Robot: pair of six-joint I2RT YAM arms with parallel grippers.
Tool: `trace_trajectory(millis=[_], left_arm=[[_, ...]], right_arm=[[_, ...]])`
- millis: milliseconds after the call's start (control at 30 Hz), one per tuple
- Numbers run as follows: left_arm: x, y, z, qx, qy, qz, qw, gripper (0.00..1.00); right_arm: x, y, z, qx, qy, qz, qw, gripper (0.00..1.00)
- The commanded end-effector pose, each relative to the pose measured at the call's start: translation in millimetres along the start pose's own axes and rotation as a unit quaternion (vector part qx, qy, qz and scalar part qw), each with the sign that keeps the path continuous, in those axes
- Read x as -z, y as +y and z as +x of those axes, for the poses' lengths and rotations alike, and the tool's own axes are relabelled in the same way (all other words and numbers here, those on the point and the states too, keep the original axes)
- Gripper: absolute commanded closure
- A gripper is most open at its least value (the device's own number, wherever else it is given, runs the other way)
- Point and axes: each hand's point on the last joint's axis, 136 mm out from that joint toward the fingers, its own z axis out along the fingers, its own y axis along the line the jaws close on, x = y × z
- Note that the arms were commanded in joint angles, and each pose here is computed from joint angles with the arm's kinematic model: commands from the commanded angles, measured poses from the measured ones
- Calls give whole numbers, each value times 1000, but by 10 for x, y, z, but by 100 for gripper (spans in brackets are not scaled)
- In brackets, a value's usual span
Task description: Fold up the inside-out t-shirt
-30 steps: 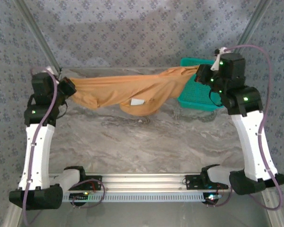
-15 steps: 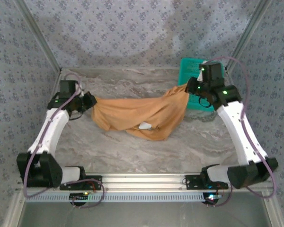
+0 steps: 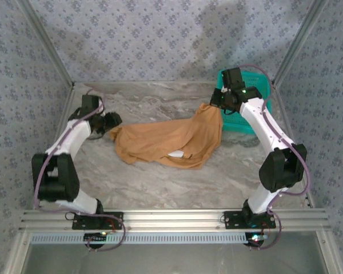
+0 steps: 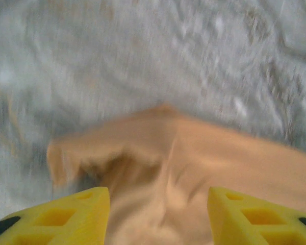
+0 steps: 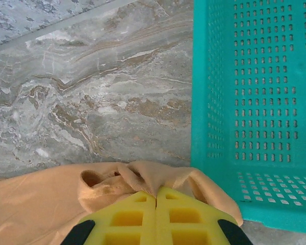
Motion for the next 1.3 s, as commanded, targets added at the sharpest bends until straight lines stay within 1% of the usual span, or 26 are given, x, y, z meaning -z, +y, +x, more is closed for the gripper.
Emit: trace_trajectory(millis=[0, 67, 133, 233, 333, 400, 433, 467, 533, 567, 600, 667, 733, 767, 800, 900, 967, 1000, 1133, 1267], left_arm=[[-21, 249, 631, 21, 44, 0, 999, 51], [-65, 309, 846, 31, 51, 17, 998, 51], [-115, 310, 929, 36, 46, 37, 998, 48], [-210, 274, 935, 41, 37, 62, 997, 47], [-335, 292, 907, 44, 31, 64, 997, 46], [-441, 320, 895, 47, 33, 61, 996, 49], [-478, 328, 875, 47, 33, 59, 997, 53], [-513, 335, 855, 46, 34, 56, 997, 61], [-526, 332, 786, 45, 32, 51, 997, 80], [-492, 308, 719, 46, 28, 53, 997, 91], [-414, 263, 609, 48, 19, 58, 997, 99], [-147, 183, 317, 54, -10, 63, 997, 100], [299, 91, -96, 59, -62, 69, 994, 100], [581, 64, -317, 62, -96, 70, 991, 100], [891, 48, -537, 64, -134, 70, 986, 100], [1672, 119, -979, 84, -227, 67, 968, 100], [1954, 106, -1113, 95, -255, 86, 958, 100], [2031, 55, -1147, 94, -259, 100, 956, 100], [2103, -146, -1142, 89, -247, 150, 953, 100], [2321, -249, -1073, 76, -262, 162, 948, 100]], right_arm=[[75, 42, -71, -5, -11, -11, 1000, 100], [75, 40, -63, -5, -10, -13, 1000, 100], [91, 58, -71, -5, -13, -16, 1000, 100], [110, 80, -64, -5, -13, -20, 1000, 100], [149, 84, -49, -6, -14, -23, 1000, 100], [184, 84, -50, -8, -17, -25, 1000, 100], [199, 82, -49, -7, -18, -25, 999, 100], [217, 83, -46, -7, -20, -26, 999, 100], [251, 74, -39, -7, -19, -25, 999, 100], [279, 71, -32, -5, -17, -25, 1000, 100], [317, 65, -34, -2, -15, -26, 1000, 100], [450, 12, -109, 5, -25, -17, 1000, 100], [620, -86, -219, 5, -40, -6, 999, 100], [726, -146, -280, 3, -50, 2, 999, 100], [829, -224, -342, 2, -62, 12, 998, 100], [1081, -464, -460, -13, -93, 42, 995, 100], [1173, -523, -490, -27, -103, 32, 994, 100], [1217, -500, -506, -30, -108, 21, 994, 100], [1388, -363, -583, -34, -127, -8, 991, 100], [1677, -190, -598, -22, -146, -41, 988, 100]])
